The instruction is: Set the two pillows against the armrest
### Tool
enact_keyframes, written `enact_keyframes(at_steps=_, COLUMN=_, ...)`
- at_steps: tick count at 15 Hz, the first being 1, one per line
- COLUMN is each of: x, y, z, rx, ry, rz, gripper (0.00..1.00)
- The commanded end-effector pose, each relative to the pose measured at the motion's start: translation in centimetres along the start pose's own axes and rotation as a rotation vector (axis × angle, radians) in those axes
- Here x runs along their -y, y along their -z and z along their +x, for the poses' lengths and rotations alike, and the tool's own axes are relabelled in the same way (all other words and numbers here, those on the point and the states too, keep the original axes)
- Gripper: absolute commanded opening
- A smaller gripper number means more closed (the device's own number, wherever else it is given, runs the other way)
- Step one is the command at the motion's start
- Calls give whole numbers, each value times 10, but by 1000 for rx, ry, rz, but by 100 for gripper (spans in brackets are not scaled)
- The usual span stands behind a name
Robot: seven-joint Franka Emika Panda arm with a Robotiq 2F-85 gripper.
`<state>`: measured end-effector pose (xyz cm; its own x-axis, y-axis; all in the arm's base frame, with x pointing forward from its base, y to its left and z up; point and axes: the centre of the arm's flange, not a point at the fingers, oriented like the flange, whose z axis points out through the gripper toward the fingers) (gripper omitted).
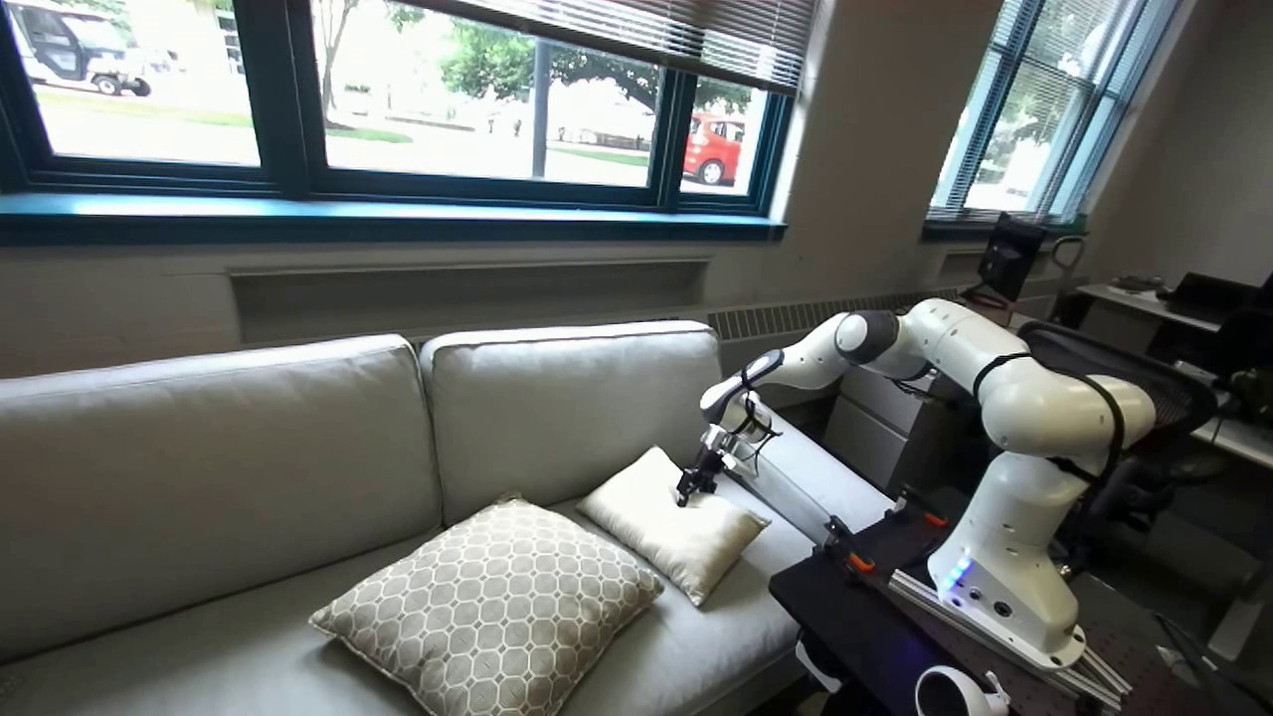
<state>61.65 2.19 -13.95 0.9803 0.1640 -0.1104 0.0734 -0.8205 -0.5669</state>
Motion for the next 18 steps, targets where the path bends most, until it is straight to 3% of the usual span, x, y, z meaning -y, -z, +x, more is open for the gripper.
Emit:
enact_keyframes(at_steps=1, x=22, y=-3, z=11, rx=4, ry=30, rz=33, gripper=16)
enact_keyframes(at_steps=2, x=31, y=4, z=7, rx=1, ry=33, rz=33, gripper=7)
enact_keyframes(at_steps=5, x=45, y=29, z=-2, rx=-16, ry=22, rz=-9, gripper=0)
enact_keyframes(at_steps=12, x=12, y=123, z=-51, rx=-241, ry=-134, rz=-267, gripper=0)
enact_keyframes(at_steps=14, x=-2, y=139, z=-69, rx=-282, ry=-173, rz=-291, gripper=0)
enact_keyframes(at_steps=18, x=-21, y=151, z=-89, rx=-282, ry=-185, rz=-311, gripper=0)
